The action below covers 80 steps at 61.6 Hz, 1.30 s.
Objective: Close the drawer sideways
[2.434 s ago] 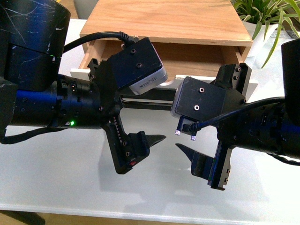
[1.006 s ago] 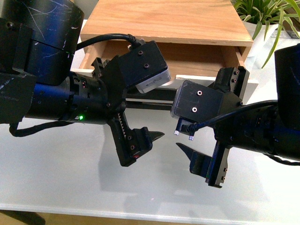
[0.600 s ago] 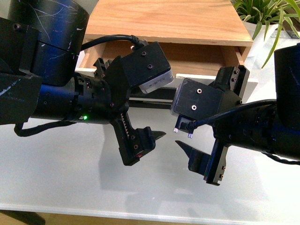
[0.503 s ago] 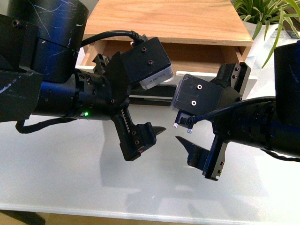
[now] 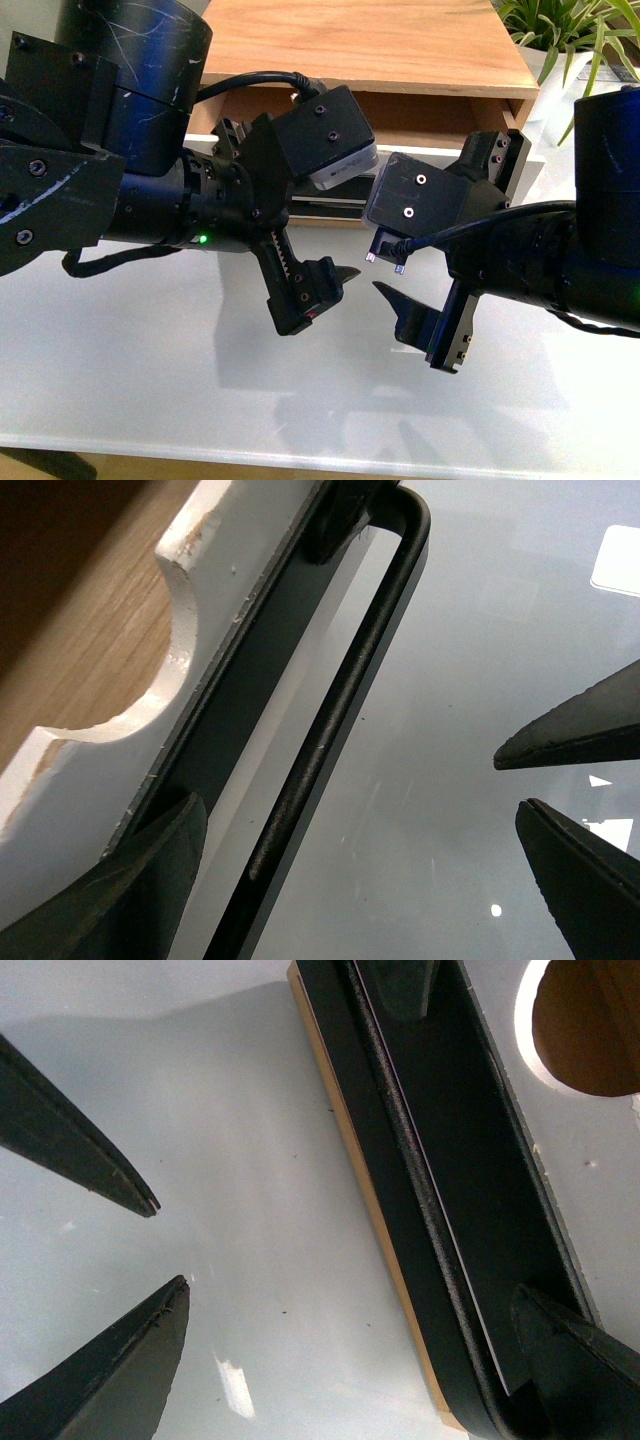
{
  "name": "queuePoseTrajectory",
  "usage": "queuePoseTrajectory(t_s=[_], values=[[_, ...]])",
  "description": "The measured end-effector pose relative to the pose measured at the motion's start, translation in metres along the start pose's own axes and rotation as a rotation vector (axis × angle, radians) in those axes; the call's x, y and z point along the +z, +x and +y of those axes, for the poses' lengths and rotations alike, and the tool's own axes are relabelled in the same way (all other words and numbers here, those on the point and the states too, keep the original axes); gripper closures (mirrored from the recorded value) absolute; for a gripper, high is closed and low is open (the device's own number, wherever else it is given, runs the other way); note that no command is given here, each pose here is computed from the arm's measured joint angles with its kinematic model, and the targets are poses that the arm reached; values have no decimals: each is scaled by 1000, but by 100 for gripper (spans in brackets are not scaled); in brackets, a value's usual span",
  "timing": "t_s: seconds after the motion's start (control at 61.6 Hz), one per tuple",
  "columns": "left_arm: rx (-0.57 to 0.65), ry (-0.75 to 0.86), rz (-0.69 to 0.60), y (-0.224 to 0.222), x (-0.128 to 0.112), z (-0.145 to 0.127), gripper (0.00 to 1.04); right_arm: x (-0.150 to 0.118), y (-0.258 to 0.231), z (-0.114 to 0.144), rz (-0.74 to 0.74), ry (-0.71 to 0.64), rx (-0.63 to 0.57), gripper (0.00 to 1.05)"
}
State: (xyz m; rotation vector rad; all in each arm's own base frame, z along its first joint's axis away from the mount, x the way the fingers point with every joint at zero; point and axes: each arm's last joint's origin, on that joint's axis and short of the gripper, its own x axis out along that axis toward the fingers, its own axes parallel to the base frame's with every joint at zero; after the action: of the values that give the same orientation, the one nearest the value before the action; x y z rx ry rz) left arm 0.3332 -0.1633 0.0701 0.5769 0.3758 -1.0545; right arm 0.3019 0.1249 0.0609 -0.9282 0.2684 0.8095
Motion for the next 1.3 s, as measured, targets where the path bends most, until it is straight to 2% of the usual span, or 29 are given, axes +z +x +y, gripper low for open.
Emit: queuePoseTrajectory(t_s=[0.633, 1.298], values=[[-13, -35, 2, 19, 5, 15, 9, -2, 15, -13, -7, -31, -3, 9], [55, -35, 5, 39, 13, 44, 9, -6, 40, -42, 11, -43, -65, 9]])
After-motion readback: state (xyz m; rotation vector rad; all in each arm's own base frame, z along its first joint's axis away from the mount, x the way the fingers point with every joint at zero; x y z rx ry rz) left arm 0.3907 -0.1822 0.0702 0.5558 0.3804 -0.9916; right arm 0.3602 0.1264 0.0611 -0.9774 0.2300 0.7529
